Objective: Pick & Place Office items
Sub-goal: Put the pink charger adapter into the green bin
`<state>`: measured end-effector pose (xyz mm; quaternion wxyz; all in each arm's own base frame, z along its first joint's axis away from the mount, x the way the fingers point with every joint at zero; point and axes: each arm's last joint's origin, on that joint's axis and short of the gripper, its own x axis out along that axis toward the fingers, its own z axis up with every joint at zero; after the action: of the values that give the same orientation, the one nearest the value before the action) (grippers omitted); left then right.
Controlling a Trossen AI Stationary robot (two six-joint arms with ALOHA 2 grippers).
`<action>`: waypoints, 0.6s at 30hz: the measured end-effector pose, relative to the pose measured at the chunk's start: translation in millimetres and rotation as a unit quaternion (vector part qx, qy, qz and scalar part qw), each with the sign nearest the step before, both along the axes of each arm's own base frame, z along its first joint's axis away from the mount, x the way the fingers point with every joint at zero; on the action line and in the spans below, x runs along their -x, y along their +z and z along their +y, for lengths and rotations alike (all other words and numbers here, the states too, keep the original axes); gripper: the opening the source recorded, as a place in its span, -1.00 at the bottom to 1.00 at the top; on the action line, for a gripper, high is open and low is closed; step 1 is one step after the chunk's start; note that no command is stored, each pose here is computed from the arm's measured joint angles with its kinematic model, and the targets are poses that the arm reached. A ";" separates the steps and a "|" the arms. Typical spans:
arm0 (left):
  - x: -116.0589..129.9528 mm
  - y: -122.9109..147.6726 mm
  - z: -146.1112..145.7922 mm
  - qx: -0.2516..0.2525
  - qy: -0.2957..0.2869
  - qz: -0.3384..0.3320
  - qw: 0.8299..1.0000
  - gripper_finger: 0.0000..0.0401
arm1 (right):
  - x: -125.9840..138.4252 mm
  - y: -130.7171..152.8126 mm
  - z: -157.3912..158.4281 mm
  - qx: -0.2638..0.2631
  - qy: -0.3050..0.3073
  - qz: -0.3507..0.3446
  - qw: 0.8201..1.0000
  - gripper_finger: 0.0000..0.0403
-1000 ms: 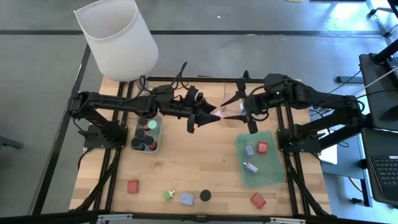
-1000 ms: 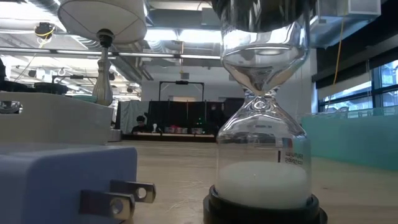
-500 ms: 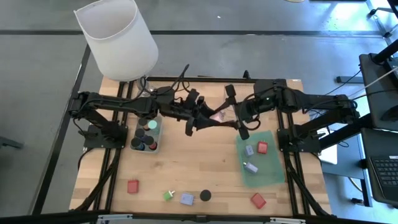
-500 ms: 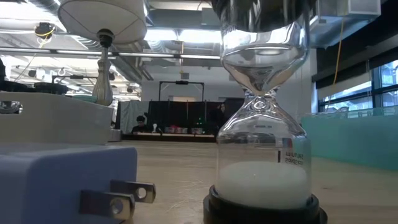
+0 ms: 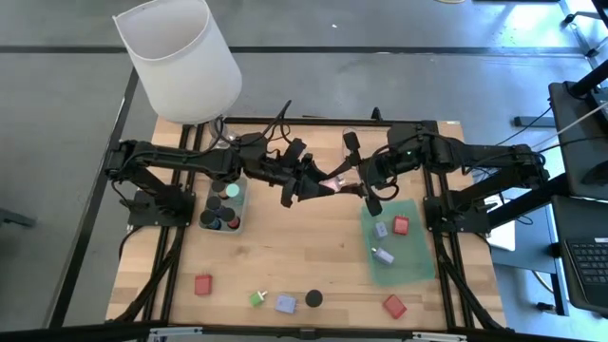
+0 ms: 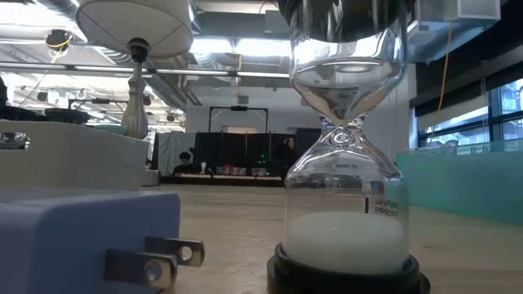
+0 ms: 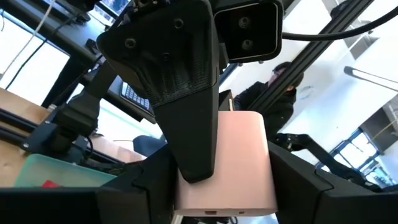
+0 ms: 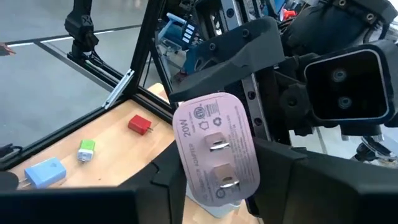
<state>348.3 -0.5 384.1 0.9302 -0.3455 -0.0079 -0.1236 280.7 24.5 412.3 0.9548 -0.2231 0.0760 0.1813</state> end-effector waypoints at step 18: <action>1.8 2.4 33.9 -0.047 0.084 -0.017 0.995 0.37 | 45.8 -0.5 -2.3 -0.170 -0.068 0.157 0.970 -0.38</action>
<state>346.5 33.5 386.5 0.9524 -0.2970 -0.0466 -0.0513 234.9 22.2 411.9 0.9650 -0.0202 0.2077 0.1586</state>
